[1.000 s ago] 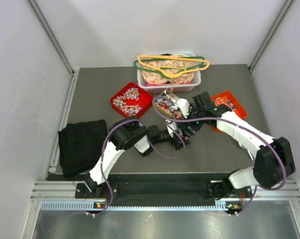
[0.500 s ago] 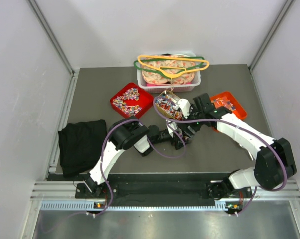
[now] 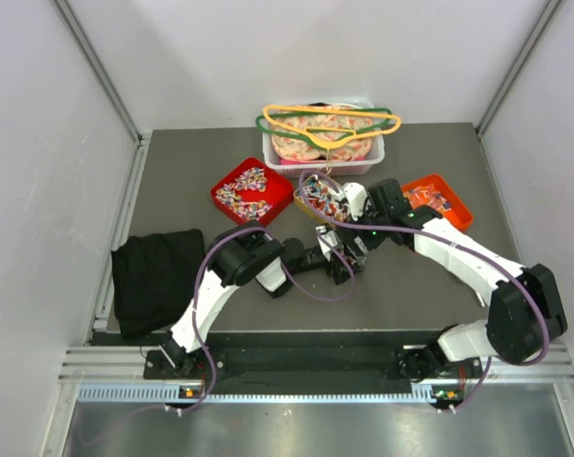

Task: Pack the candies
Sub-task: Screw the bottle lid onto the packing bottle.

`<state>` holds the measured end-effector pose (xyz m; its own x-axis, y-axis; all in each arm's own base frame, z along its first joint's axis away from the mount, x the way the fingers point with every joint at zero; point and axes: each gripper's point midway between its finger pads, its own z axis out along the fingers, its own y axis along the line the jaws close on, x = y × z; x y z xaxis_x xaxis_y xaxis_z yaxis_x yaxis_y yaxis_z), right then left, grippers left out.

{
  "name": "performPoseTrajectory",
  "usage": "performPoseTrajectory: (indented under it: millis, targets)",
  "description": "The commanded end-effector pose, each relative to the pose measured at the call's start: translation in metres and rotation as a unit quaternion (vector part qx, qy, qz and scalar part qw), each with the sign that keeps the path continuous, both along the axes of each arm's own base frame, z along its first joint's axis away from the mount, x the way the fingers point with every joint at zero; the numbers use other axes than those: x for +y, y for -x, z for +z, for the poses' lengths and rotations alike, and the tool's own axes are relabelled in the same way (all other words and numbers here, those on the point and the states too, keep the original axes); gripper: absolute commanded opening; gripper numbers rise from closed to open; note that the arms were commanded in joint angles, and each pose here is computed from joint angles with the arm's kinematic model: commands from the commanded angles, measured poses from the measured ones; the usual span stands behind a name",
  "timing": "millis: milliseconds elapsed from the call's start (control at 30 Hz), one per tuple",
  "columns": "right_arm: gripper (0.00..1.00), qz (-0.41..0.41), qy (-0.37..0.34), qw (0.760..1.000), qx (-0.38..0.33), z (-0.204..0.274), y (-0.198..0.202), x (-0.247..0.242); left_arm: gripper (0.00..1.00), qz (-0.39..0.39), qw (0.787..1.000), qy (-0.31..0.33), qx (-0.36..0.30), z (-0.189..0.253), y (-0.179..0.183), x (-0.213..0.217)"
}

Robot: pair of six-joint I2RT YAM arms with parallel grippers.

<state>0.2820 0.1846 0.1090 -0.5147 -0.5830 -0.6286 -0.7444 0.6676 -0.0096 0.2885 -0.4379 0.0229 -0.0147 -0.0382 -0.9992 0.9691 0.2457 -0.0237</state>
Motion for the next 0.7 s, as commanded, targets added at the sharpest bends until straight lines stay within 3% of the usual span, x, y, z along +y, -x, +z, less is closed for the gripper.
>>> performPoseTrajectory:
  millis: [0, 67, 400, 667]
  targets:
    - [0.93, 0.002, -0.005, 0.998, 0.057, -0.012, 0.015, 0.008, 0.98, 0.004, 0.999, 0.040, 0.014, 0.001, 0.005, 0.006]
    - [0.99, 0.019, -0.013, 0.998, 0.062, -0.007, 0.019, 0.013, 0.98, 0.004, 0.999, 0.040, 0.014, 0.000, 0.005, 0.007]
    - [0.99, 0.051, -0.002, 0.998, 0.037, 0.007, 0.027, 0.004, 0.98, 0.003, 0.999, 0.039, 0.014, 0.000, 0.006, 0.006]
    - [0.99, 0.085, 0.048, 0.995, 0.006, 0.011, 0.019, -0.009, 0.98, 0.004, 0.999, 0.040, 0.013, 0.001, 0.005, 0.006]
